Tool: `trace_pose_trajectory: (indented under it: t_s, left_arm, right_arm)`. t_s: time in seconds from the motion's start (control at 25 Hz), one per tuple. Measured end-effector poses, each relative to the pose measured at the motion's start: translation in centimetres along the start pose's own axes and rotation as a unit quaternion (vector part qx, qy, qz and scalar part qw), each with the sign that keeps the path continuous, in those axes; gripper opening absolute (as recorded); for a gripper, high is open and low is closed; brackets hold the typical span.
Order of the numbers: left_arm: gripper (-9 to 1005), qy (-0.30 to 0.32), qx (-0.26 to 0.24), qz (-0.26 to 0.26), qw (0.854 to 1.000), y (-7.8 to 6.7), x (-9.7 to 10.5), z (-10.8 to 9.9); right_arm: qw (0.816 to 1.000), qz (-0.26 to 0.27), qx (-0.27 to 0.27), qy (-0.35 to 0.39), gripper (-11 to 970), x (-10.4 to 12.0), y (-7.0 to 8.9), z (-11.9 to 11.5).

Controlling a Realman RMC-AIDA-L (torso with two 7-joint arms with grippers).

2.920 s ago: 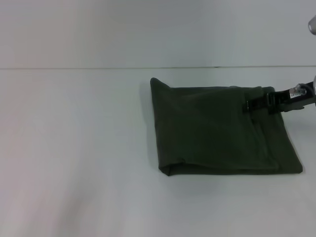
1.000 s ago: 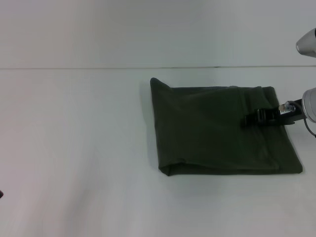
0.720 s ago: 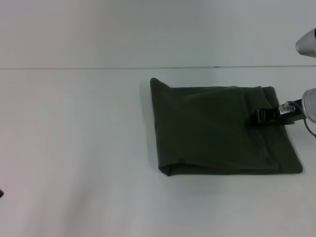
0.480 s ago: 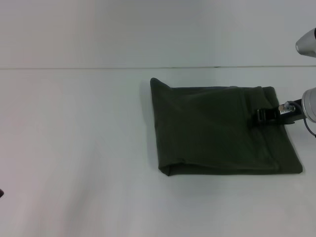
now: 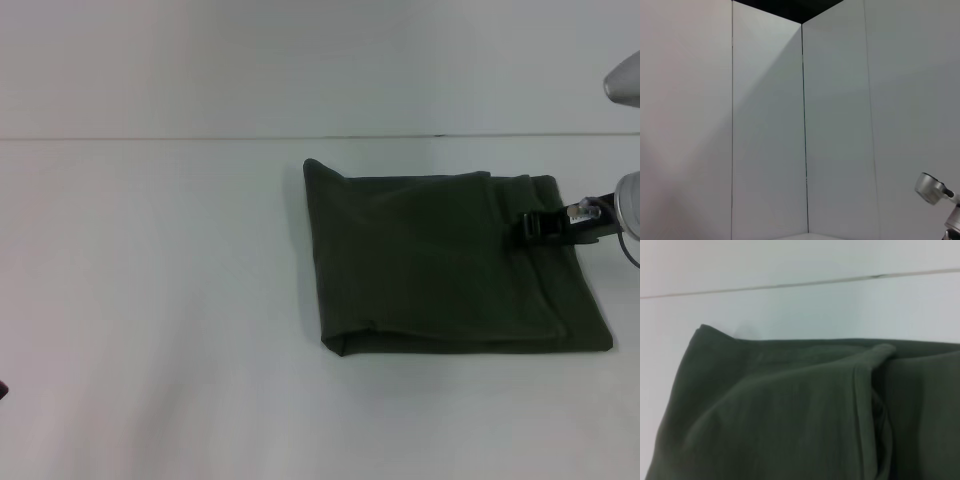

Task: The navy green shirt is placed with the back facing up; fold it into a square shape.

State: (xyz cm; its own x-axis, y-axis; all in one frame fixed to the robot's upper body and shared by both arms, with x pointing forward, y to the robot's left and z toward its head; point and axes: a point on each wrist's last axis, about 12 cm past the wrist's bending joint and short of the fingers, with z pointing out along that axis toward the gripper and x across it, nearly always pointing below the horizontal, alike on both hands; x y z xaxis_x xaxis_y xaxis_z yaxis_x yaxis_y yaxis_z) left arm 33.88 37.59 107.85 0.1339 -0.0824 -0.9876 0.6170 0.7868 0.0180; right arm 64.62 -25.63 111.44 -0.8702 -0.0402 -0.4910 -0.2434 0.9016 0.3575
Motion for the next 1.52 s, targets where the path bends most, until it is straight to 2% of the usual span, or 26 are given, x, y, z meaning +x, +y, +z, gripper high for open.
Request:
trace_pose_trajectory:
  t_s: [0.32, 0.64, 0.84, 1.16, 1.24, 1.52]
  left_arm:
    - [788, -0.002, 0.003, -0.005, 1.0, 0.1, 0.0, 0.2]
    - [783, -0.002, 0.004, -0.005, 1.0, 0.2, -0.1, 0.3]
    - [779, -0.003, 0.005, -0.005, 1.0, 0.2, 0.0, 0.4]
    - [774, -0.004, 0.01, -0.014, 1.0, 0.5, -0.1, 0.7]
    - [772, -0.005, 0.013, -0.015, 1.0, 0.5, -0.1, 0.8]
    - [768, -0.007, 0.02, -0.021, 1.0, 0.6, -0.1, 1.3]
  right_arm:
    - [0.999, 0.012, -0.013, -0.046, 47, -1.0, -0.7, -2.1]
    - [0.995, 0.048, -0.012, -0.089, 60, -0.2, -3.1, -5.0]
    - [0.995, 0.061, -0.007, -0.081, 68, 1.1, -4.1, -4.9]
    - [0.994, 0.062, -0.017, -0.086, 81, 1.9, -4.0, -5.3]
    - [0.992, 0.086, -0.007, -0.091, 85, 3.3, -5.2, -5.3]
    - [0.989, 0.114, -0.009, -0.089, 96, 5.3, -6.8, -4.8]
